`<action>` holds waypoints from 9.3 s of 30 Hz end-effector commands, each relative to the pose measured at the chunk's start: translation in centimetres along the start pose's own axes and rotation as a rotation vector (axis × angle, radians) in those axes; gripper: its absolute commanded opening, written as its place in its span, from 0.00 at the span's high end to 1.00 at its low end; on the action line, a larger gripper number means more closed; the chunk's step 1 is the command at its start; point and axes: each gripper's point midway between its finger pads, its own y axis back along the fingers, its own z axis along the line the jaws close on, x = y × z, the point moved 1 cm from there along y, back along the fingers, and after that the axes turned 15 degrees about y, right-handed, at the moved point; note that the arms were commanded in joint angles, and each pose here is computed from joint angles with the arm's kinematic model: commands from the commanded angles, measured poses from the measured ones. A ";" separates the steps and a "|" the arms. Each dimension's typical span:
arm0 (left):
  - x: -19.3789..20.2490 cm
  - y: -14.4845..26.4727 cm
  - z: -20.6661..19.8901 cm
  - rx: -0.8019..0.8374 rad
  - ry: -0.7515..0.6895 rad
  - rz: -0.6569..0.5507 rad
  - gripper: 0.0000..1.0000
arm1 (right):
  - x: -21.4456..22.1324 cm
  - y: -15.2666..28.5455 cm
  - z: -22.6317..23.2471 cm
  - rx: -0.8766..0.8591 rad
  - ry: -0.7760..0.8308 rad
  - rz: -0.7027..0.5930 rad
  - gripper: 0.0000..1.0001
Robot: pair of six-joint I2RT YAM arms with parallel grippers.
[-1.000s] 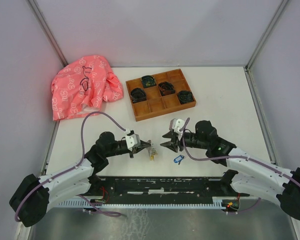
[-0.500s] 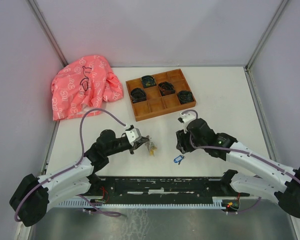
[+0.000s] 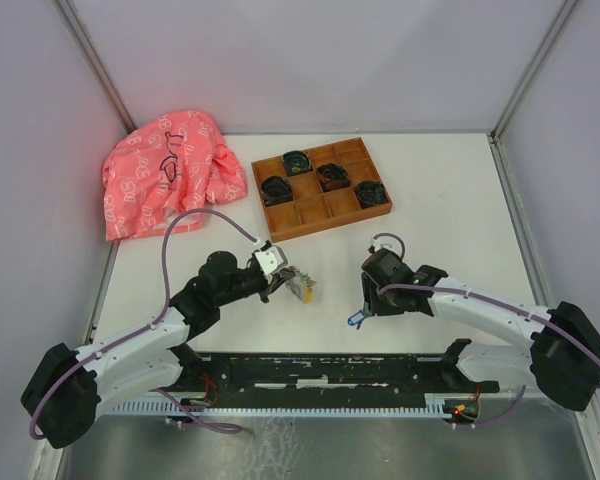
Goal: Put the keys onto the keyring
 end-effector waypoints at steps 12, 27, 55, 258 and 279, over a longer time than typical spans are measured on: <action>-1.9 -0.1 0.7 -0.040 -0.016 -0.006 0.97 | 1.1 -3.2 1.0 0.007 -0.098 0.082 0.56; -1.7 -0.2 1.0 -0.056 -0.016 0.001 0.97 | -1.5 -4.7 1.9 0.001 0.021 0.070 0.72; -1.8 0.0 1.1 -0.063 -0.019 -0.005 0.97 | -6.8 -1.2 2.7 -0.060 0.362 -0.118 0.99; -1.1 1.8 -4.2 0.245 -0.123 -0.306 0.97 | -10.9 6.9 14.6 -0.393 1.332 -1.038 0.99; -0.9 1.7 -4.6 0.273 -0.128 -0.296 0.97 | -11.0 6.5 14.5 -0.390 1.303 -1.010 0.99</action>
